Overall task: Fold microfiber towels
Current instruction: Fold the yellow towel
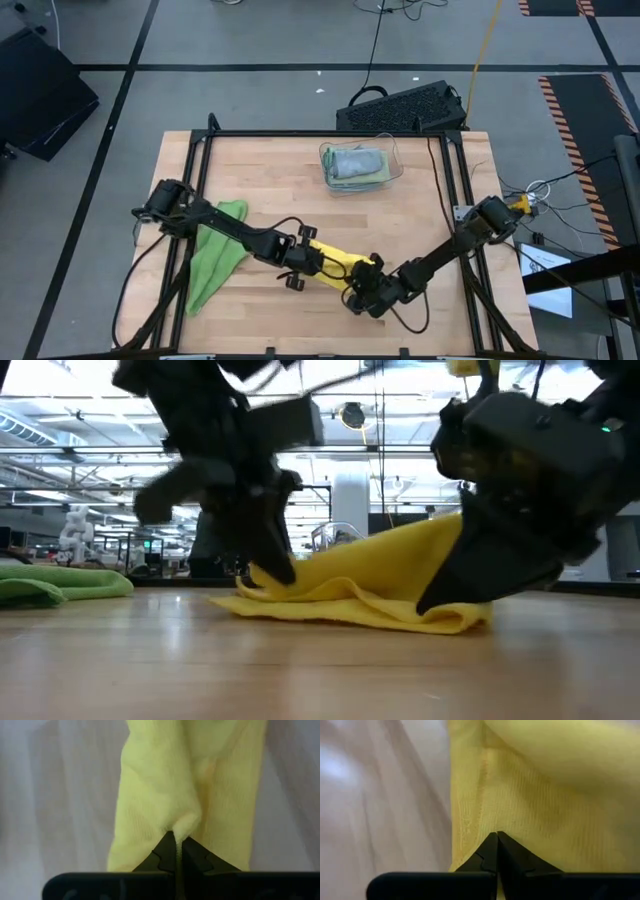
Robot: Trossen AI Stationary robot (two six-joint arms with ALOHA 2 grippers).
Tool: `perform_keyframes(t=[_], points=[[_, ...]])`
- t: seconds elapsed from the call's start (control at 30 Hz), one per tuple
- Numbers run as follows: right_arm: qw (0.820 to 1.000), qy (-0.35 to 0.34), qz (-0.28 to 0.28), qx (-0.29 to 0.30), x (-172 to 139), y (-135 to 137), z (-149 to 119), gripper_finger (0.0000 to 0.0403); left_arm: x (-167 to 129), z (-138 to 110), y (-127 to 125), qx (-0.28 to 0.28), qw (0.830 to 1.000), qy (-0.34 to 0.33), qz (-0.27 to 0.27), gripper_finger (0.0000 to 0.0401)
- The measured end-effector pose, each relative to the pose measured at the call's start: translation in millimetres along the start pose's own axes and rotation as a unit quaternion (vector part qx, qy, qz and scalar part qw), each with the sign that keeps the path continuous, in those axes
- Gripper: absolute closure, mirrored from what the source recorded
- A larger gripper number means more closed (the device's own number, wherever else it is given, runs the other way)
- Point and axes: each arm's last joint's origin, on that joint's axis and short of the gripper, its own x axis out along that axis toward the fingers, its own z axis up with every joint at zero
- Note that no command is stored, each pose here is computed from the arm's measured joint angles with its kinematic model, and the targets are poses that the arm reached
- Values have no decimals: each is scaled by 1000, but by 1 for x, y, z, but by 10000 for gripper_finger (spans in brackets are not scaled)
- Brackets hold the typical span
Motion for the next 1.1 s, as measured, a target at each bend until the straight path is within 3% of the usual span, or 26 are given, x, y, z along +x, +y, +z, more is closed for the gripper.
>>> perform_keyframes(t=[0.3, 0.57, 0.8, 0.9, 1.1], points=[[997, 6, -64, -51, 16, -37, 17, 402, -26, 1, -22, 12, 1000, 0, 11, 391], [995, 32, -50, -75, 16, -54, 32, 403, -32, 1, -39, 10, 999, -11, 38, 391], [996, 28, -38, -74, 0, -58, 51, 403, -11, 3, -57, -6, 999, -39, 31, 391], [995, 49, -58, -59, -5, -66, 55, 403, 0, 3, -64, -5, 999, -45, 29, 391], [995, 74, -49, -52, -10, -70, 61, 403, 9, 5, -59, -38, 997, -60, 33, 391]])
